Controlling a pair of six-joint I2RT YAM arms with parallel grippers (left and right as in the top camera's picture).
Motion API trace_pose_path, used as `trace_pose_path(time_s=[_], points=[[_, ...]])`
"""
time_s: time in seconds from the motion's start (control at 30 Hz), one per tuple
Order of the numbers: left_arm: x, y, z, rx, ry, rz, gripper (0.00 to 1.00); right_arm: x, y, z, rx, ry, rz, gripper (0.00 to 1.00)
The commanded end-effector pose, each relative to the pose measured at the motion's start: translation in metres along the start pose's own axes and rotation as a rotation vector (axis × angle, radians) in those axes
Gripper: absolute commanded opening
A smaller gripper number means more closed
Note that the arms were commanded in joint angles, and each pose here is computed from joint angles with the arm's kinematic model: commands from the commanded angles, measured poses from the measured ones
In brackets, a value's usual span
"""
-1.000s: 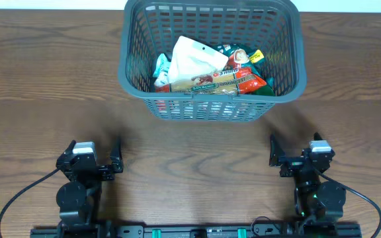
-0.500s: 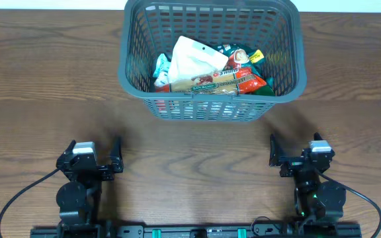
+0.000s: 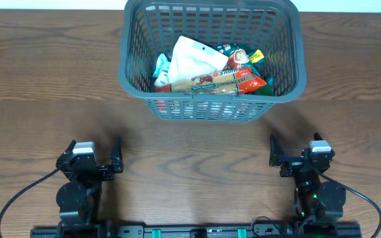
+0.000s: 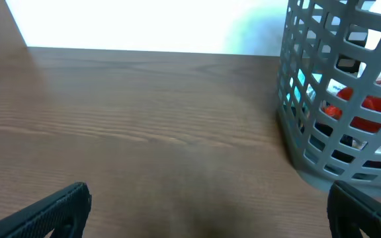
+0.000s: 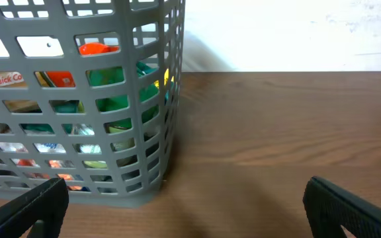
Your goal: Pack container
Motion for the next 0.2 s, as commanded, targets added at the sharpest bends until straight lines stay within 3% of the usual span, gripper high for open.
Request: trace_pose_path(time_s=[0.0, 0.17], points=[[0.0103, -0.0025, 0.0001, 0.005, -0.009, 0.025, 0.99, 0.0002, 0.0, 0.0028, -0.016, 0.014, -0.008, 0.99], [0.0103, -0.0025, 0.0001, 0.005, -0.009, 0.025, 0.99, 0.0002, 0.0, 0.0028, -0.016, 0.014, -0.008, 0.99]])
Point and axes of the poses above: each gripper's point midway between its finger pads, its own y axis back along the fingers, its own z axis along the line the jaws close on, x = y × z, the point moved 5 cm from there along y, back along the fingers, and after that the axes turned 3 degrees about y, right-handed, at the moved point
